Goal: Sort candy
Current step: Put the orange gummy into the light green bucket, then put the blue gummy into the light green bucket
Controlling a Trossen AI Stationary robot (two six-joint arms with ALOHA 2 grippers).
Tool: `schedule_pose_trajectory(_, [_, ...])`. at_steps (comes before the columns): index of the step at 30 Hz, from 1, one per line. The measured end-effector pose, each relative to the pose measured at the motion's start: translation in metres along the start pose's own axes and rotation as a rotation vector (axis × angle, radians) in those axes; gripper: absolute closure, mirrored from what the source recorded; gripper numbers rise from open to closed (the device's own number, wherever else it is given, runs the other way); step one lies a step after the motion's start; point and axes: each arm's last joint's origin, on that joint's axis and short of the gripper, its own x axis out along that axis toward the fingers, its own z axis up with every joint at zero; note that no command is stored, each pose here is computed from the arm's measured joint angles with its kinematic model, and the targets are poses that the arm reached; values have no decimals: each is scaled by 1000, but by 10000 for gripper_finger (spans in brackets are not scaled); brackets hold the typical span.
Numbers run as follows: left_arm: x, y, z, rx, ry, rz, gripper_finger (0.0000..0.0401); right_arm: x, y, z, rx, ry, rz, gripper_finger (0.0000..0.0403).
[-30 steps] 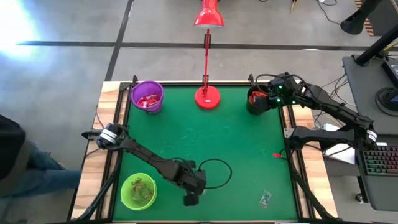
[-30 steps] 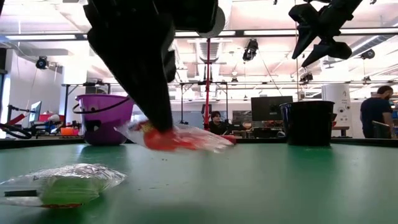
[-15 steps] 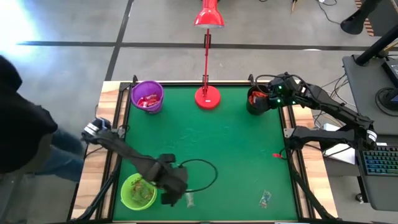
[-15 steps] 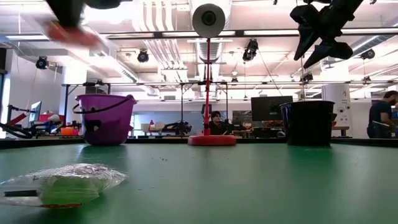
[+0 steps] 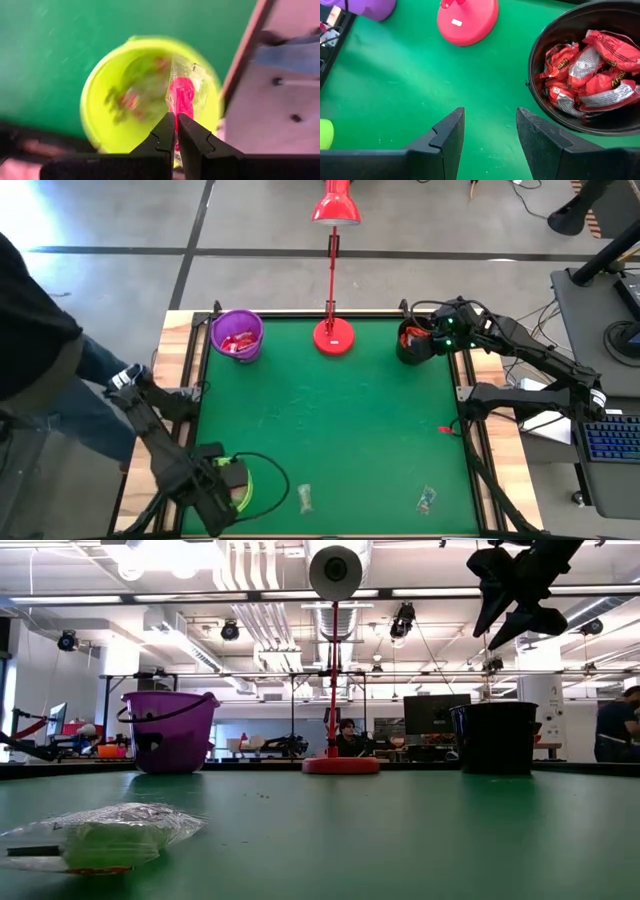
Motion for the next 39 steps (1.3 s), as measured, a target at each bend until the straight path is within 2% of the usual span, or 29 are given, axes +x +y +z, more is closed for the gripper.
schedule_pose_trajectory(4, [5,1,-18,8,54,116,401,0,-2,-3,2,27,-16,232])
schedule_pose_trajectory(7, [6,2,-23,25,71,162,398,0,-1,-6,5,65,-1,232])
schedule_pose_trajectory(11, [6,2,-22,24,69,160,375,-3,6,-12,-12,111,88,232])
schedule_pose_trajectory(19, [5,3,-22,35,24,175,315,-13,27,-34,16,191,191,232])
schedule_pose_trajectory(25, [-2,8,-20,50,-114,201,297,-16,52,-60,33,295,244,232])
schedule_pose_trajectory(33, [-25,24,-18,51,-375,214,296,-11,85,-107,95,330,143,232])
schedule_pose_trajectory(39, [-36,32,-19,68,-446,209,297,2,106,-152,151,356,16,232])
